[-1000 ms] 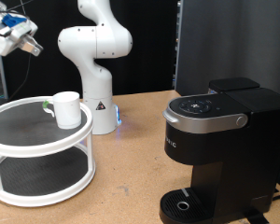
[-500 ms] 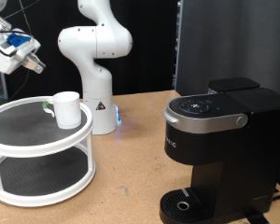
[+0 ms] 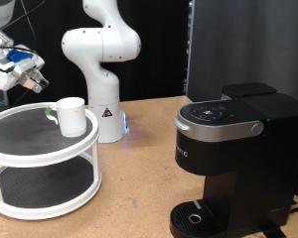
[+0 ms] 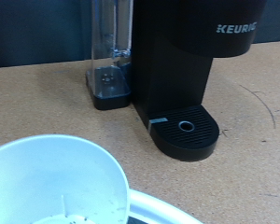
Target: Make a cup of coffee with the keurig machine
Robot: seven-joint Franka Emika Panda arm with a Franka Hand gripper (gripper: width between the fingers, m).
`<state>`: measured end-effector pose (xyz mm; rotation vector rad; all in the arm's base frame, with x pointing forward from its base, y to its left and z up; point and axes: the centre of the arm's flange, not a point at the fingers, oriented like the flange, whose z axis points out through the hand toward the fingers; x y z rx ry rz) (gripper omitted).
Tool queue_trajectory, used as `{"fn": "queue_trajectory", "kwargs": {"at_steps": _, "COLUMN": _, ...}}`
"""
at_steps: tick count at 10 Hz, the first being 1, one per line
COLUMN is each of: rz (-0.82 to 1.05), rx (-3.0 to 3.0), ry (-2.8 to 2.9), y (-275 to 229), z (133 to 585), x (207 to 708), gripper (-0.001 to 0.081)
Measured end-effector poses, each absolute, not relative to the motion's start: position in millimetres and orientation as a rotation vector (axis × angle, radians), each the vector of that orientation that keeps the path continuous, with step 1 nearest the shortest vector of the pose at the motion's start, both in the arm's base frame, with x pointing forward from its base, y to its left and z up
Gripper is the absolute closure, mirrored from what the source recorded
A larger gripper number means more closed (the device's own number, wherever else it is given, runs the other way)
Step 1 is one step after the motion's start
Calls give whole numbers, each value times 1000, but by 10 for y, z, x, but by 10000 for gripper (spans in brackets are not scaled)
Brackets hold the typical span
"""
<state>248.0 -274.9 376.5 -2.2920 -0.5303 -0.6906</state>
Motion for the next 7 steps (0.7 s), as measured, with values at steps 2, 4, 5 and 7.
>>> {"fn": "queue_trajectory", "kwargs": {"at_steps": 2, "rz": -755, "rx": -2276, "ry": -522, "y": -2774, "z": 3675, "x": 2424, "gripper": 489}}
{"fn": "queue_trajectory", "kwargs": {"at_steps": 4, "rz": -823, "rx": -2253, "ry": -517, "y": -2785, "z": 3580, "x": 2363, "gripper": 306}}
{"fn": "queue_trajectory", "kwargs": {"at_steps": 5, "rz": -836, "rx": -2254, "ry": -516, "y": -2784, "z": 3533, "x": 2340, "gripper": 87}}
{"fn": "queue_trajectory", "kwargs": {"at_steps": 7, "rz": -827, "rx": -2249, "ry": -511, "y": -2755, "z": 3448, "x": 2306, "gripper": 18}}
